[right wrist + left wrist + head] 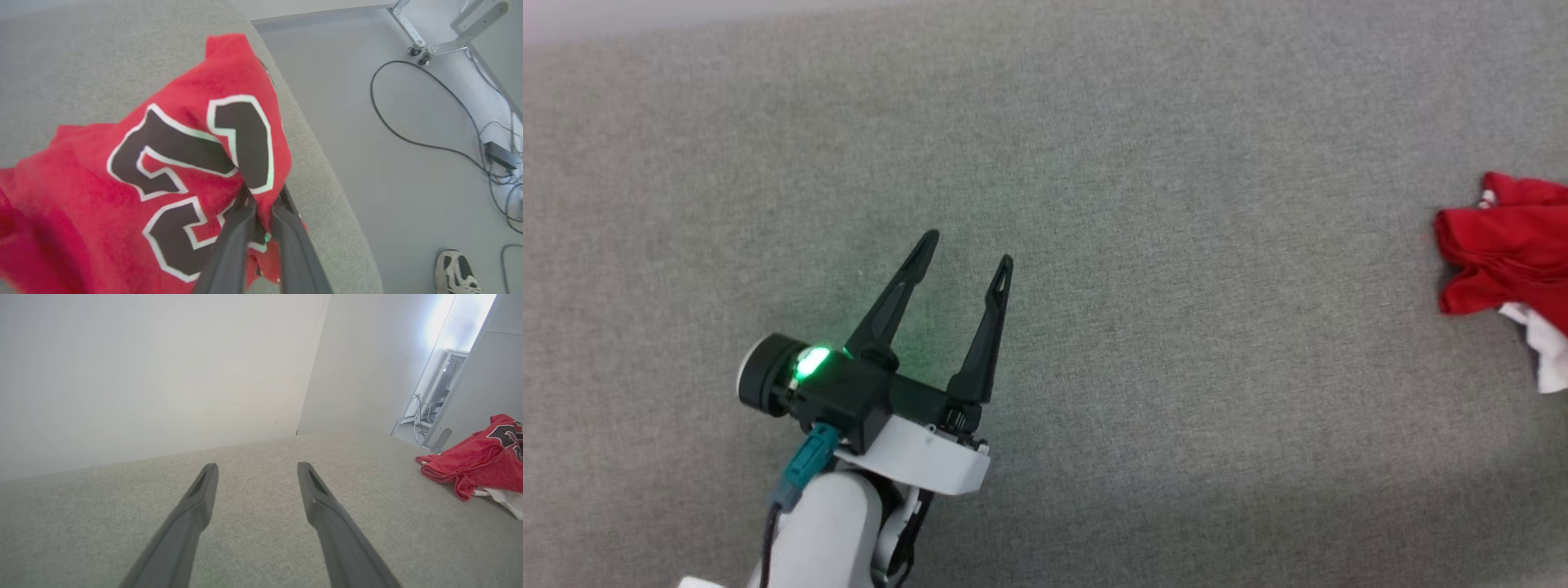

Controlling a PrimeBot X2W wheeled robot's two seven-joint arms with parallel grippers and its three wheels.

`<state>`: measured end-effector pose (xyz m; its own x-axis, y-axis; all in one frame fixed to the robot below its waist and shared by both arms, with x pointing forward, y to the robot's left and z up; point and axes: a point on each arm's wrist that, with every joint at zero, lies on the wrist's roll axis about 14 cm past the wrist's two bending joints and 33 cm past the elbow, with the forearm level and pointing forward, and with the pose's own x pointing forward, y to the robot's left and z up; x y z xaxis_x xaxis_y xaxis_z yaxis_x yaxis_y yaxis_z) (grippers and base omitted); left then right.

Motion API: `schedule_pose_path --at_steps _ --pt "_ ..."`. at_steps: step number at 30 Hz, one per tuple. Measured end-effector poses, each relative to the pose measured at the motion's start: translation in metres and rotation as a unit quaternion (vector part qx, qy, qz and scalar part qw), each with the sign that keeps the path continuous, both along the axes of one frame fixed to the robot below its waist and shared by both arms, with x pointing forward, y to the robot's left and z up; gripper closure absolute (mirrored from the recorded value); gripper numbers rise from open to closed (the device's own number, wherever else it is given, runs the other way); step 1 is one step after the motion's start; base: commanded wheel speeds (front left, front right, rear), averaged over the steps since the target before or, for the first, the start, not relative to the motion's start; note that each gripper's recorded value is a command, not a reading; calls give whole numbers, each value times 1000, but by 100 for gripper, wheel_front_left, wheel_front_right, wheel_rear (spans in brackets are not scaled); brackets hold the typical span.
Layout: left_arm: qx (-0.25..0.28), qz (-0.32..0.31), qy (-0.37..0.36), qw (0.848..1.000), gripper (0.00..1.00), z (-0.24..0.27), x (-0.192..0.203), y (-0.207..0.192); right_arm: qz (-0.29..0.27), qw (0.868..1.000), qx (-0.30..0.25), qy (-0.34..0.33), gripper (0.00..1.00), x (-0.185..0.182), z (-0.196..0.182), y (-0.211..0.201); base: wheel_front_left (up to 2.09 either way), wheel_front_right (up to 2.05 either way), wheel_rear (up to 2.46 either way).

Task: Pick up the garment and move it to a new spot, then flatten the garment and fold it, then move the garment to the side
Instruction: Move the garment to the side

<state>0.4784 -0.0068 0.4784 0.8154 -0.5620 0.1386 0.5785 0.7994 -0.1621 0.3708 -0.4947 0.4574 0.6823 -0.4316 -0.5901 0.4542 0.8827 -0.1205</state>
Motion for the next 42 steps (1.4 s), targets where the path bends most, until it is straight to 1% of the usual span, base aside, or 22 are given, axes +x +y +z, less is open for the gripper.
schedule_pose_path --at_steps 7,10,17,18,19,20,21,29,31,33,38,42 --pt "2 -10 -8 1000 0 -1 10 -3 -24 998 -56 7 100 7 -5 -24 0 0 0" --pt "3 -11 -9 1000 0 -3 14 -4 -28 997 -64 21 100 10 -15 -25 0 0 0" --pt "9 -7 -5 1000 0 -10 19 1 -30 997 -65 17 100 23 -31 -19 0 0 0" --pt "10 -5 -4 1000 0 -11 20 2 -29 997 -64 14 84 25 -32 -18 0 0 0" --pt "11 -3 -5 1000 0 -11 20 4 -30 997 -64 10 62 27 -32 -17 0 0 0" --pt "13 1 -5 1000 0 -10 21 5 -29 997 -66 7 33 27 -30 -17 0 0 0" --pt "14 4 -5 1000 0 -10 21 7 -28 997 -69 4 0 27 -28 -18 0 0 0" --pt "8 30 -10 999 0 4 13 21 -2 995 -98 -24 0 24 3 -21 0 0 0" --pt "6 35 -11 999 0 9 9 24 3 994 -99 -40 0 25 13 -20 0 0 0" --pt "3 44 -10 999 0 13 5 30 18 993 -101 -49 0 27 20 -15 0 0 0" --pt "10 64 -9 998 0 20 -6 46 62 991 -82 -85 0 38 29 15 0 0 0" --pt "16 91 -2 996 0 23 -13 67 112 985 -59 -114 0 51 30 55 0 0 0"
